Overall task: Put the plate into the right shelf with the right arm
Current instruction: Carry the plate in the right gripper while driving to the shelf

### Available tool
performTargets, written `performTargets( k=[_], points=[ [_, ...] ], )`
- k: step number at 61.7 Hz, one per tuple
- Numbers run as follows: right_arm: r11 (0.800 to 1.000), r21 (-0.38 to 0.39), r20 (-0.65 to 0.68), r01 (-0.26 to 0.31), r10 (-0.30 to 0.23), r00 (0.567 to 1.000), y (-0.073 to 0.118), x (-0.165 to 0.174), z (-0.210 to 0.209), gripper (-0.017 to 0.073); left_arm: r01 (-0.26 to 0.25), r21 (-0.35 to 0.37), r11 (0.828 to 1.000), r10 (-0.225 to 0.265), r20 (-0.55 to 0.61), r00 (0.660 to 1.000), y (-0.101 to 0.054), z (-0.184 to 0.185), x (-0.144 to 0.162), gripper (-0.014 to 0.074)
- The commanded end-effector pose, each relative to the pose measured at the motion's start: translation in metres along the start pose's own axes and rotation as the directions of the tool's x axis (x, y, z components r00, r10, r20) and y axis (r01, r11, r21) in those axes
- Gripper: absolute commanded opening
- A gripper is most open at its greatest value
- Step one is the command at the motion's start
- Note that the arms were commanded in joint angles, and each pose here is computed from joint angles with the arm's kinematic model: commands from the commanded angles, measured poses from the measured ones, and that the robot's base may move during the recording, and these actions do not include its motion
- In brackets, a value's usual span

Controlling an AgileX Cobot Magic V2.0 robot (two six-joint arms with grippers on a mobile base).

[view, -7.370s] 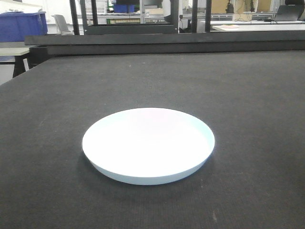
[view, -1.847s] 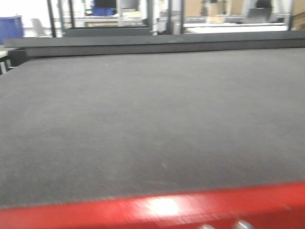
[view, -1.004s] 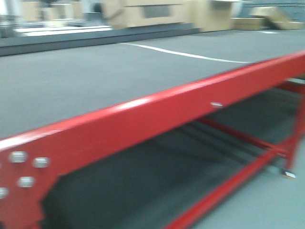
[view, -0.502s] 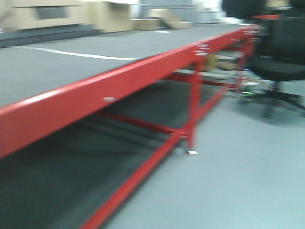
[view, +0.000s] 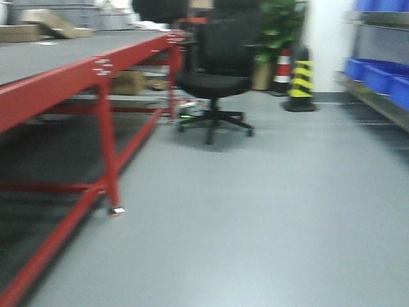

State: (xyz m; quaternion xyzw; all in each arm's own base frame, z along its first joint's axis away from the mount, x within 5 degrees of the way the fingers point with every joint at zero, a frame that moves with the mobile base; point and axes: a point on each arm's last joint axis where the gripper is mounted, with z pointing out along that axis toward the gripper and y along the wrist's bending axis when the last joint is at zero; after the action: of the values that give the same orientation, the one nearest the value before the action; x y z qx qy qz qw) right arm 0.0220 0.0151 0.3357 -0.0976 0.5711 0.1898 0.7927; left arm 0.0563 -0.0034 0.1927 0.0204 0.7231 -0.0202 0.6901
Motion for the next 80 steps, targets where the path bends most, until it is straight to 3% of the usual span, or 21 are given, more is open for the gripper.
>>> performTargets(
  k=[1,80],
  points=[
    [0.999,0.053,0.078,0.009,-0.013,0.997,-0.0037,-0.0132,0.0006,0.0055,0.009,-0.003,1.000,-0.009,0.082,0.997,0.0003,-0.0002,-0.0048,-0.0047],
    [0.999,0.052,0.077,0.009,-0.013,0.997,-0.0036,-0.0131,0.0006,0.0055,0.009,-0.003,1.000,-0.009,0.082,0.997,0.0003,-0.0002,-0.0048,-0.0047]
  ],
)
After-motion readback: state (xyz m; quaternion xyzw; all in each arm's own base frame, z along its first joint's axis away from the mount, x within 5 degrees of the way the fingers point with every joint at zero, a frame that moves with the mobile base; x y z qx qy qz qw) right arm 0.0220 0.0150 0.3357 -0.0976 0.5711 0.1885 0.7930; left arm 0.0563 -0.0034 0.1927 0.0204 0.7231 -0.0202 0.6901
